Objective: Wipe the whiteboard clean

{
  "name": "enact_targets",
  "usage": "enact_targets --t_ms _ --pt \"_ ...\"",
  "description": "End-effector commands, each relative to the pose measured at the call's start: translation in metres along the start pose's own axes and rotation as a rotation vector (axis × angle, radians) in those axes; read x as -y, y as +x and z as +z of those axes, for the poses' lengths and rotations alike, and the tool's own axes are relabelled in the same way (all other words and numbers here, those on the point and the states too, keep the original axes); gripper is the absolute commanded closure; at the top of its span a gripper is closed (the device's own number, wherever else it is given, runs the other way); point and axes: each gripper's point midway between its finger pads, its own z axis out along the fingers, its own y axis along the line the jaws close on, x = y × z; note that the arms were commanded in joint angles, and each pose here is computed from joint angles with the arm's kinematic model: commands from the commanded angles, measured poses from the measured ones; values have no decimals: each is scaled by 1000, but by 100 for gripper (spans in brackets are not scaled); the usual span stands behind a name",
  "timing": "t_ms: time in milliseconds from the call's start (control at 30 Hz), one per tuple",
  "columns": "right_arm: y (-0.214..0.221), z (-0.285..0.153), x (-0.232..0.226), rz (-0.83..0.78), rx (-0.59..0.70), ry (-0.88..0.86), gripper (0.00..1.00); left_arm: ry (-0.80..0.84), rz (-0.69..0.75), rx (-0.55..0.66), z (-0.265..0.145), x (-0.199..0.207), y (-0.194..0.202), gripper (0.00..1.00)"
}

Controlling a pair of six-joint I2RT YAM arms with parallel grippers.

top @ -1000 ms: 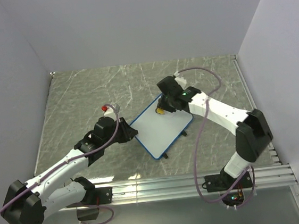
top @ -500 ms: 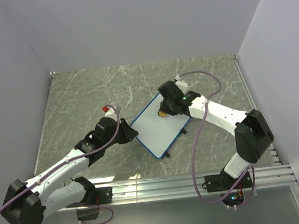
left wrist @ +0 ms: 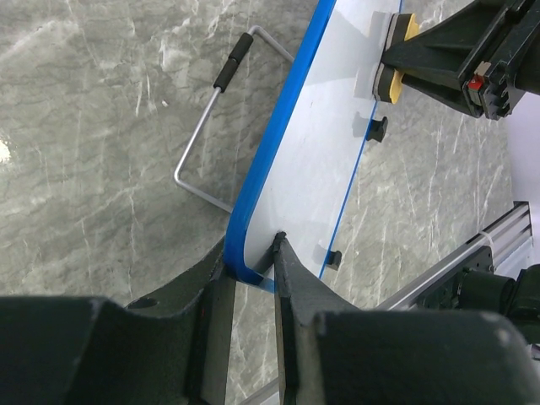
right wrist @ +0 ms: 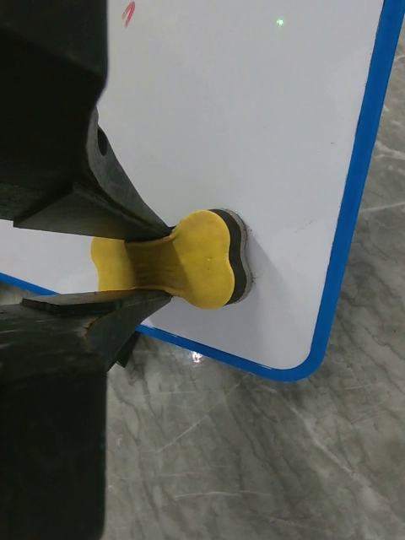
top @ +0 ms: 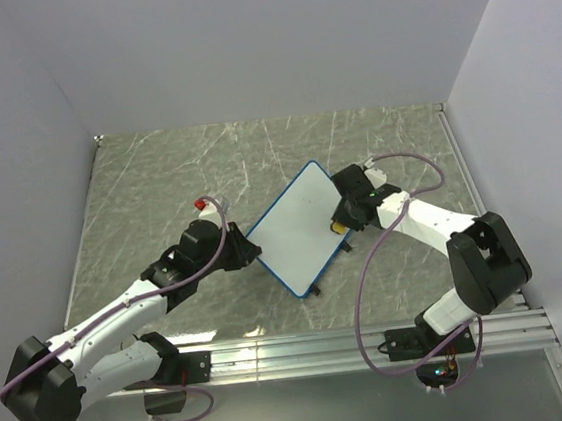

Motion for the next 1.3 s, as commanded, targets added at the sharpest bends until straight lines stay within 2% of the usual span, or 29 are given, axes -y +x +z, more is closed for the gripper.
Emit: enact_targets --t_ms 0,333,800,1033,1267 --pt "32 18 24 -47 -96 71 100 -117 73 -174 -4 -35 47 100" --pt "-16 -21 -58 1 -37 -123 100 -122 81 -174 -3 -35 49 100" --pt "-12 -50 -157 -40 -57 -259 100 -124 85 -169 -5 -35 48 100" --pt "-23 -62 -178 -51 -43 -304 100 -125 87 -172 -4 -35 49 100" --pt "-19 -47 -152 -38 -53 -244 100 -127 89 -175 -5 -35 50 100"
